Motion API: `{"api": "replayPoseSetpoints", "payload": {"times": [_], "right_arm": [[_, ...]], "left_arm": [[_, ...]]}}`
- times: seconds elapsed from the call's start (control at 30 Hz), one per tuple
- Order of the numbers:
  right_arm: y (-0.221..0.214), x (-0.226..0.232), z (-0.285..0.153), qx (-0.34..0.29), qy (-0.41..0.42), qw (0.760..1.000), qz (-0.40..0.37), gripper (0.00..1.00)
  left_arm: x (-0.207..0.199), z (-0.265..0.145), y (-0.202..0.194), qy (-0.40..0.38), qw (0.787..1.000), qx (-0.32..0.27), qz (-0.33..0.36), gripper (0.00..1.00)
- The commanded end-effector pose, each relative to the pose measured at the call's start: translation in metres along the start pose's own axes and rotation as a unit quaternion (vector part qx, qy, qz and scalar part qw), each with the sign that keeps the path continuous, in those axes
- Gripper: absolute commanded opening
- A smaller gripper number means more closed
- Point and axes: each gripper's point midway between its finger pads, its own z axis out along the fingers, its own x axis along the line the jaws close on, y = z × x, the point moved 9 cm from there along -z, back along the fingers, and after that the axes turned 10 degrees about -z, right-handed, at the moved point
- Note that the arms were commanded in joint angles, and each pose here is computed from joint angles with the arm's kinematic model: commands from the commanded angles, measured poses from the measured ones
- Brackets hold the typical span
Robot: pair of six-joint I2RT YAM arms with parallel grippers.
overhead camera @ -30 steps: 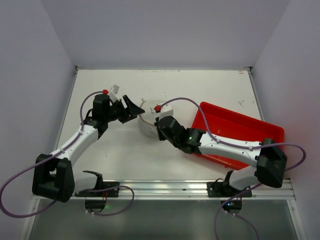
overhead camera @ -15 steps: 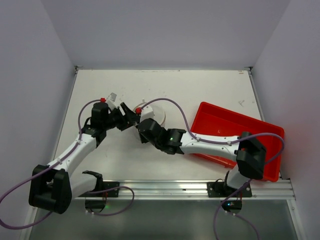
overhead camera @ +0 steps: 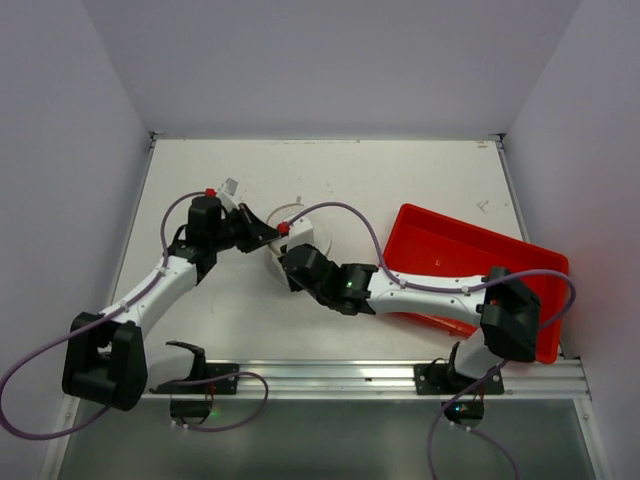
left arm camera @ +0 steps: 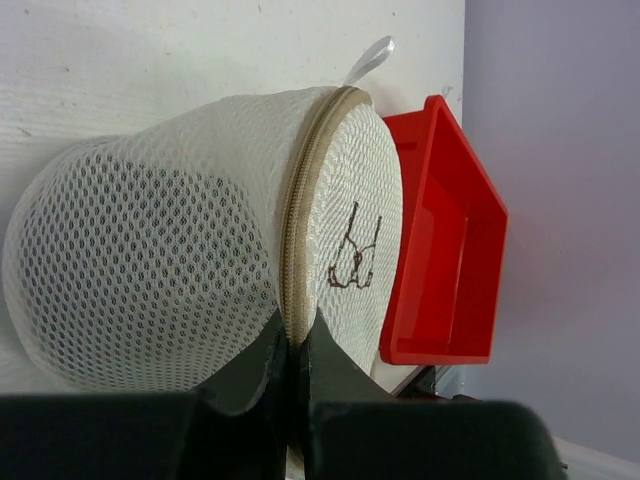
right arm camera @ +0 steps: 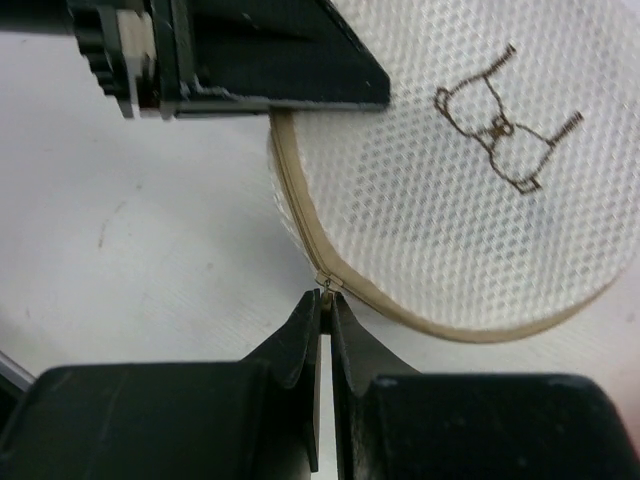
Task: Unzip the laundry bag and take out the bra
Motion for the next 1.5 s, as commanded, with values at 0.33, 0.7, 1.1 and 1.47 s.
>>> {"api": "replayPoseSetpoints", "payload": {"times": [0.33,0.7,1.1,1.47], "right_arm": [[-0.003,-0.066,-0.039,-0.023,-0.069,0.997,0.010,0.00],[0.027,-0.041,-0.012,-0.033,-0.051,0.998,0.035,0.00],[0.040,-0.019,0.010,-0.047,-0.034,0.996,0.065,0.00],[0.036,-0.009,0.014,-0.040,-0.001,0.997,0.061,0.00]], "left_arm": [[-0.033,0.026,0.044,-0.012,0.998,-0.014,0.060,0.04],[-0.042,-0.011,0.050,0.089,0.989,-0.072,0.089,0.75],[-0.008,-0.014,0.002,0.023,1.000,-0.011,0.002,0.73],[-0.008,0.008,0.007,-0.024,1.000,-0.005,-0.015,0.53]]}}
